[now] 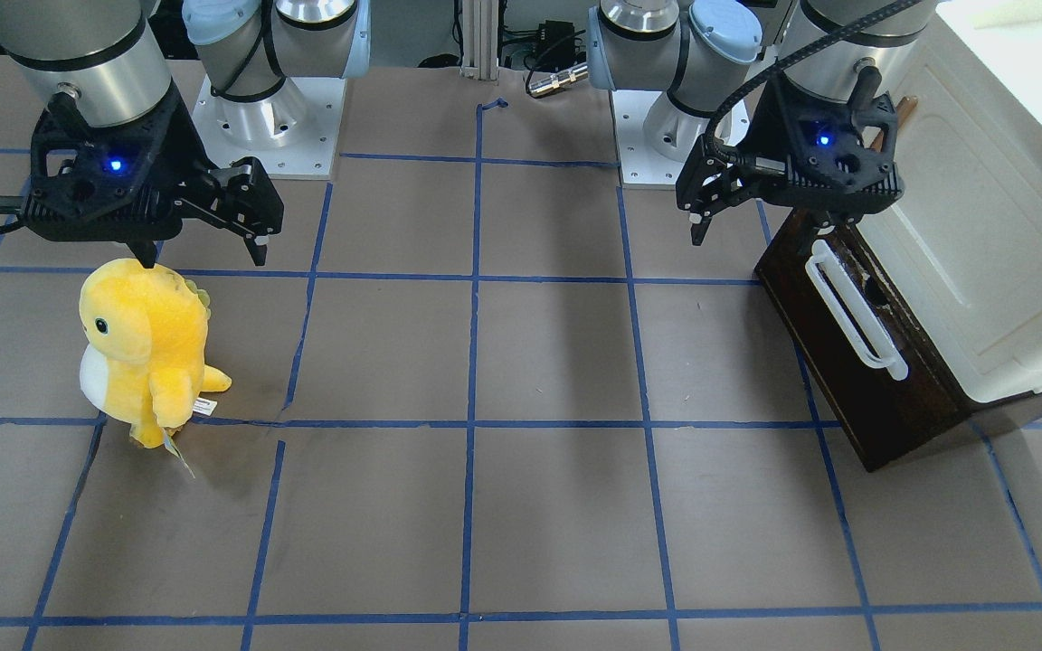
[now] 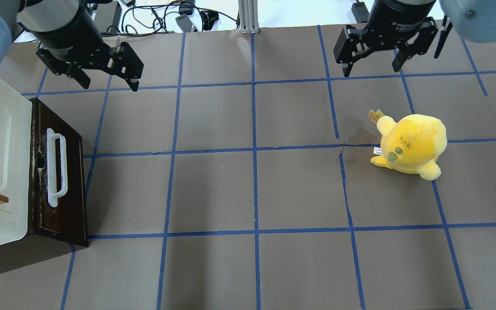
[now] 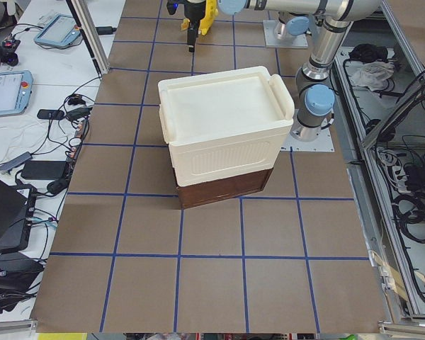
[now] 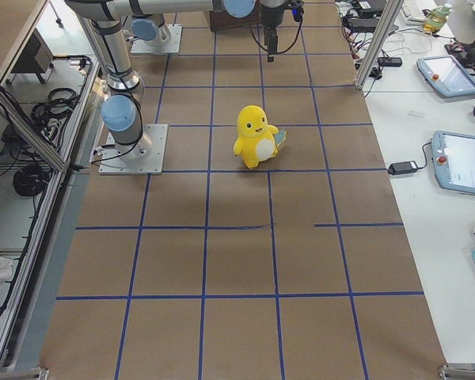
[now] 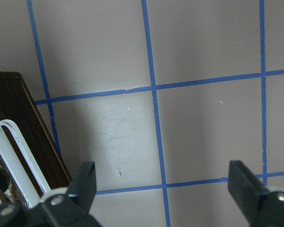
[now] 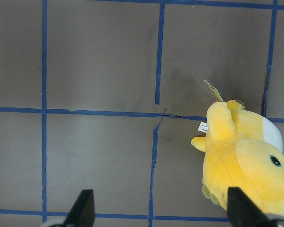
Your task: Pull drawer sideways
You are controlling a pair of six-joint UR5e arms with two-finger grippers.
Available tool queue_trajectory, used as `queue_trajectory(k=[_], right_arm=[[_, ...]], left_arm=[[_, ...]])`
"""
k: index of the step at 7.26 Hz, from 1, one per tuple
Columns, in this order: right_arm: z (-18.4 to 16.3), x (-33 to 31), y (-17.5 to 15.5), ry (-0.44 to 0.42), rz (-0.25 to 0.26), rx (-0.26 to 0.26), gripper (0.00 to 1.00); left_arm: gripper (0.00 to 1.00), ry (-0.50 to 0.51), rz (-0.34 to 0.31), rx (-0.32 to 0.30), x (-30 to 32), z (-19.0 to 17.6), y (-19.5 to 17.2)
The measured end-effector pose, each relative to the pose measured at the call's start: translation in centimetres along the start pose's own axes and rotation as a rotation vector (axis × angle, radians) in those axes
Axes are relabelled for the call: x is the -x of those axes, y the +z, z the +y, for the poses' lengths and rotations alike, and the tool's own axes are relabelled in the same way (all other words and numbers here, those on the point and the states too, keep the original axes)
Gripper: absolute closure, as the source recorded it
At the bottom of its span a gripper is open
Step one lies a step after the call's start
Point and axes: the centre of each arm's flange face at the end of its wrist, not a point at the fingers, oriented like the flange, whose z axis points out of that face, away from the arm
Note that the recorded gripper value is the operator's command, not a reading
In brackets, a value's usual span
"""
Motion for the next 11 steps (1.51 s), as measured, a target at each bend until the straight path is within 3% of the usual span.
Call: queue_trajectory(k=[11], right_arm=[[0.0,0.0,0.0,0.0,0.0,0.0,0.0]], left_arm=[[0.0,-0.077,0.009,0.024,1.3,-0.3,0.7]])
